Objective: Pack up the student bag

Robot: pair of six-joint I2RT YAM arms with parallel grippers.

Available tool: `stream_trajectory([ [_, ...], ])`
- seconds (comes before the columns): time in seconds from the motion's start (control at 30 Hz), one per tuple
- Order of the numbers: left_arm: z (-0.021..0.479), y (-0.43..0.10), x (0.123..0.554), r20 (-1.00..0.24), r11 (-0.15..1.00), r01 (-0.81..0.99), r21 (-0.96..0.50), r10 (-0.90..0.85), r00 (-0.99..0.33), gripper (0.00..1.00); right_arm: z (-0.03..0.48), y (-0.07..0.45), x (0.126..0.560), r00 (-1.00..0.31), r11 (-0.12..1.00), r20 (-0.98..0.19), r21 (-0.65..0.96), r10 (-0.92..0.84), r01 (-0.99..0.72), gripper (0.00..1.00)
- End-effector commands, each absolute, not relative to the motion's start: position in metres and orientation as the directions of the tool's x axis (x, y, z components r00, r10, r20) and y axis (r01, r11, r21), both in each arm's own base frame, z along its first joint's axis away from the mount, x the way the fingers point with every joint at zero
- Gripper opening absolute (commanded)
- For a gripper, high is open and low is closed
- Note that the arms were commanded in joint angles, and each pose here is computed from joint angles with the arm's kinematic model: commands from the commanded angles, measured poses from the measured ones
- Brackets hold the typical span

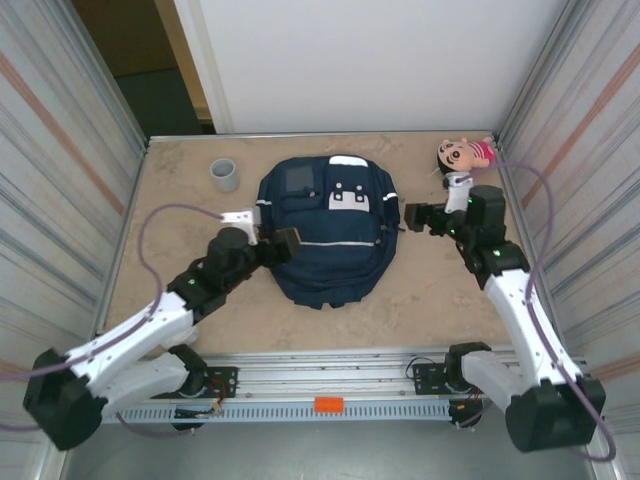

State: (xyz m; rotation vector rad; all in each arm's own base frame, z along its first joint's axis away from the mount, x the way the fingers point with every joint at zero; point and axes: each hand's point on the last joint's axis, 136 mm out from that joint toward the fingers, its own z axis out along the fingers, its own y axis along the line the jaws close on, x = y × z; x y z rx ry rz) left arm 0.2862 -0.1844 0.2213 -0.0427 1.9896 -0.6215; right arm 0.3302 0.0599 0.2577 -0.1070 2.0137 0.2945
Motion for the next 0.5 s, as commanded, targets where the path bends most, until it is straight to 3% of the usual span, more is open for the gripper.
stream_trajectory([
  [0.0,0.227,-0.101,0.301,-0.957,1.0,0.025,-0.017,-0.009,-0.289,0.99,0.257,0.023,0.333,-0.362,0.993,-0.931,0.085,0.052,-0.077,0.99],
  [0.17,0.21,-0.051,0.312,-0.983,0.993,-0.091,0.074,0.058,-0.172,0.99,0.222,-0.007,0.341,-0.313,0.989,-0.939,0.146,0.145,0.02,0.99],
  [0.3,0.174,-0.03,0.324,-0.966,0.98,-0.116,0.162,0.133,-0.221,0.99,0.179,-0.02,0.346,-0.333,0.985,-0.928,0.146,0.167,0.089,0.99],
  [0.47,0.137,-0.029,0.35,-0.967,0.984,0.0,0.181,0.178,-0.184,0.99,0.129,-0.02,0.358,-0.394,0.995,-0.914,0.082,0.099,0.059,0.99],
])
